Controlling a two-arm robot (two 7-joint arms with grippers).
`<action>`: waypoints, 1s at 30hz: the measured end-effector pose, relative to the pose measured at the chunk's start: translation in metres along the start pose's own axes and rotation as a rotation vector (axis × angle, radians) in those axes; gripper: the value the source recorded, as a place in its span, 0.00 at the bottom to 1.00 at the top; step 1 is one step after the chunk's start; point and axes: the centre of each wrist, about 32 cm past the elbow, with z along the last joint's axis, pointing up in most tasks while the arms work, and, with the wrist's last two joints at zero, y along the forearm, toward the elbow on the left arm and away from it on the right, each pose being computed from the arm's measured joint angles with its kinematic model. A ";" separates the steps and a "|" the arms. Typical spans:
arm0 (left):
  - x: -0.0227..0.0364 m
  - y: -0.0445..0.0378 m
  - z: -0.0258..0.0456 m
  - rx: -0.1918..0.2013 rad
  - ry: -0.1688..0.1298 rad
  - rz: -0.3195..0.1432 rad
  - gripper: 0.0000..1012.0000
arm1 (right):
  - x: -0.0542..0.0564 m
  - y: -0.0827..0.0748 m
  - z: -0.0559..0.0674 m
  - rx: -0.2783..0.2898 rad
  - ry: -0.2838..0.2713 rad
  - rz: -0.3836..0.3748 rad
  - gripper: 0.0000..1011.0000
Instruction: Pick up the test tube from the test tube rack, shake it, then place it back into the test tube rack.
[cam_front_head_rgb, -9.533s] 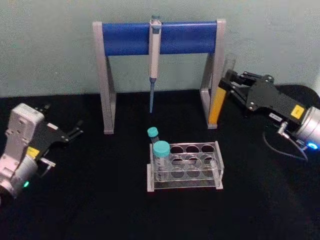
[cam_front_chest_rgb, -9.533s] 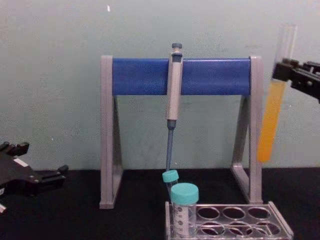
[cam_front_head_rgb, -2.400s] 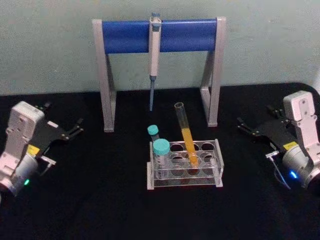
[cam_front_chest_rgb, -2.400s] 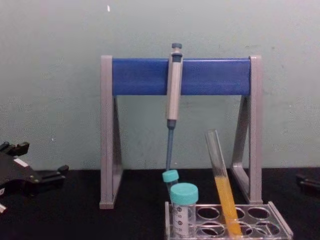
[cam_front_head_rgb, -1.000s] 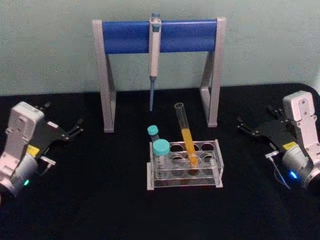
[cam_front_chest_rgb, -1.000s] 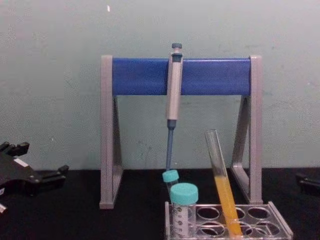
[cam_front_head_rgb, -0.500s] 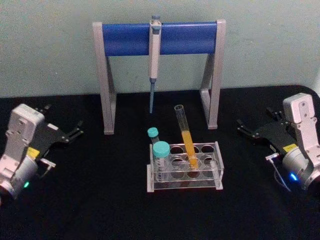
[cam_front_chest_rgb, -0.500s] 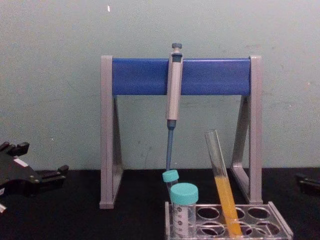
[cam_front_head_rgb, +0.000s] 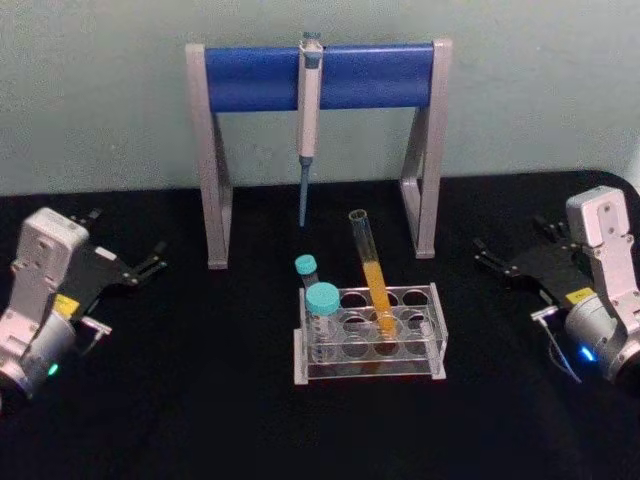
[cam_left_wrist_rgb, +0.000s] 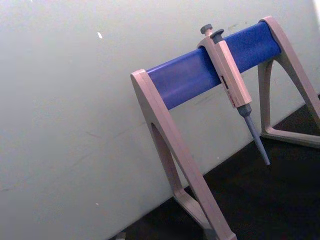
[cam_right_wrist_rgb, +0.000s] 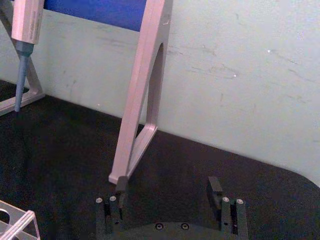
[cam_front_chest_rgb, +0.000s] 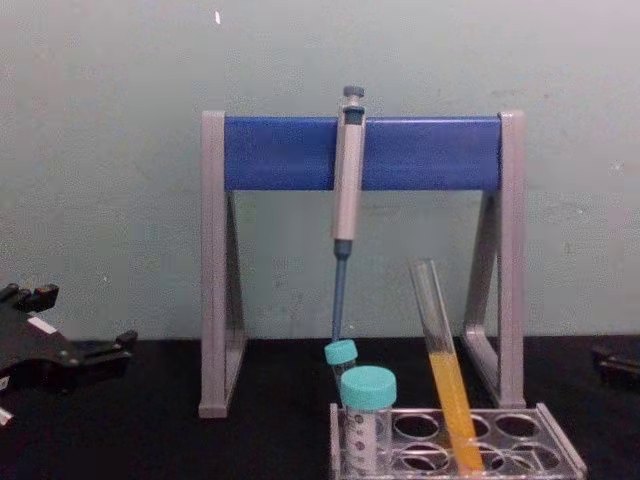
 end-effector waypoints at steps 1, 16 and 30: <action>0.0000 0.0000 0.0000 0.000 0.000 0.000 0.99 | 0.000 0.000 0.000 0.000 0.000 0.000 0.99; 0.0000 0.0000 0.0000 0.000 0.000 0.000 0.99 | 0.000 0.000 0.000 0.000 0.000 0.000 0.99; 0.0000 0.0000 0.0000 0.000 0.000 0.000 0.99 | 0.000 0.000 0.000 0.000 0.000 0.000 0.99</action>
